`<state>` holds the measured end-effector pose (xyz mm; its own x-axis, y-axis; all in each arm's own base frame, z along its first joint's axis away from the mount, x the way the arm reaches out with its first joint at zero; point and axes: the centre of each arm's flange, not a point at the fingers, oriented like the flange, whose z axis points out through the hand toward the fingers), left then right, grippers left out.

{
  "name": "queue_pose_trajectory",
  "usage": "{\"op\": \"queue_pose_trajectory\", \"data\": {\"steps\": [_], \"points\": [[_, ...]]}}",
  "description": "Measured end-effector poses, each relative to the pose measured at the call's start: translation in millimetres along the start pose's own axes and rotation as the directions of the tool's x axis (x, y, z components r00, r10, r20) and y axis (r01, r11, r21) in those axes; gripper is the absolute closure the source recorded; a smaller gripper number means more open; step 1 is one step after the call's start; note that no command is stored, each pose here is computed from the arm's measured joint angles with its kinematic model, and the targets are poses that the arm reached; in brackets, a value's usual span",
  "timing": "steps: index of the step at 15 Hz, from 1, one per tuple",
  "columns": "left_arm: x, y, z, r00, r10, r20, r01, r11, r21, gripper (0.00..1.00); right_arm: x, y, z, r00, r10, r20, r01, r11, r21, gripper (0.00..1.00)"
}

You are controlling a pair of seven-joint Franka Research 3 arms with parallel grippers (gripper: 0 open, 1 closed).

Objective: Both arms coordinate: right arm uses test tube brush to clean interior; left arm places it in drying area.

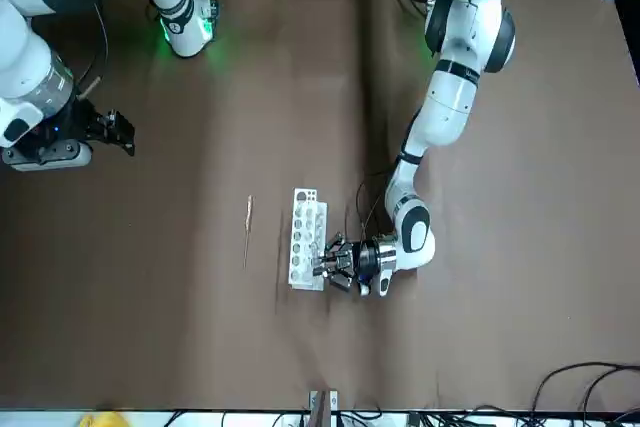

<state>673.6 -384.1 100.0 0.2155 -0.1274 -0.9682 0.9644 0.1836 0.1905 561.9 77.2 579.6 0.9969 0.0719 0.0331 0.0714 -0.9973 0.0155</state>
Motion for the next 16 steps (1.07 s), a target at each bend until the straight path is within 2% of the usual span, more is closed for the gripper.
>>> {"op": "queue_pose_trajectory", "data": {"steps": [8, 11, 12, 14, 16], "points": [[4.2, -2.4, -1.4, 1.0, -0.004, -0.005, 0.004, 1.0, 0.002, 0.77, 0.0, 0.1, 0.0, 1.0, 0.0, 0.0, 0.0, 1.0, 0.0, 0.0], [4.2, -2.4, -1.3, 1.0, -0.004, -0.005, 0.004, 1.0, 0.002, 0.73, 0.0, 0.1, 0.0, 1.0, 0.0, 0.0, 0.0, 1.0, 0.0, 0.0], [4.2, -2.4, -1.3, 1.0, -0.005, -0.005, 0.005, 1.0, 0.002, 0.67, 0.1, 0.1, 0.1, 1.0, 0.0, 0.0, 0.0, 1.0, 0.0, 0.0], [4.2, -2.4, -1.3, 1.0, -0.005, -0.005, 0.005, 1.0, 0.002, 0.63, 0.2, 0.0, 0.3, 1.0, 0.0, 0.0, 0.0, 1.0, 0.0, 0.0], [4.3, -2.4, -1.4, 1.0, -0.016, -0.005, 0.016, 1.0, 0.002, 0.46, 0.3, 0.1, 0.5, 1.0, 0.0, 0.0, 0.0, 1.0, 0.0, 0.0]]}}
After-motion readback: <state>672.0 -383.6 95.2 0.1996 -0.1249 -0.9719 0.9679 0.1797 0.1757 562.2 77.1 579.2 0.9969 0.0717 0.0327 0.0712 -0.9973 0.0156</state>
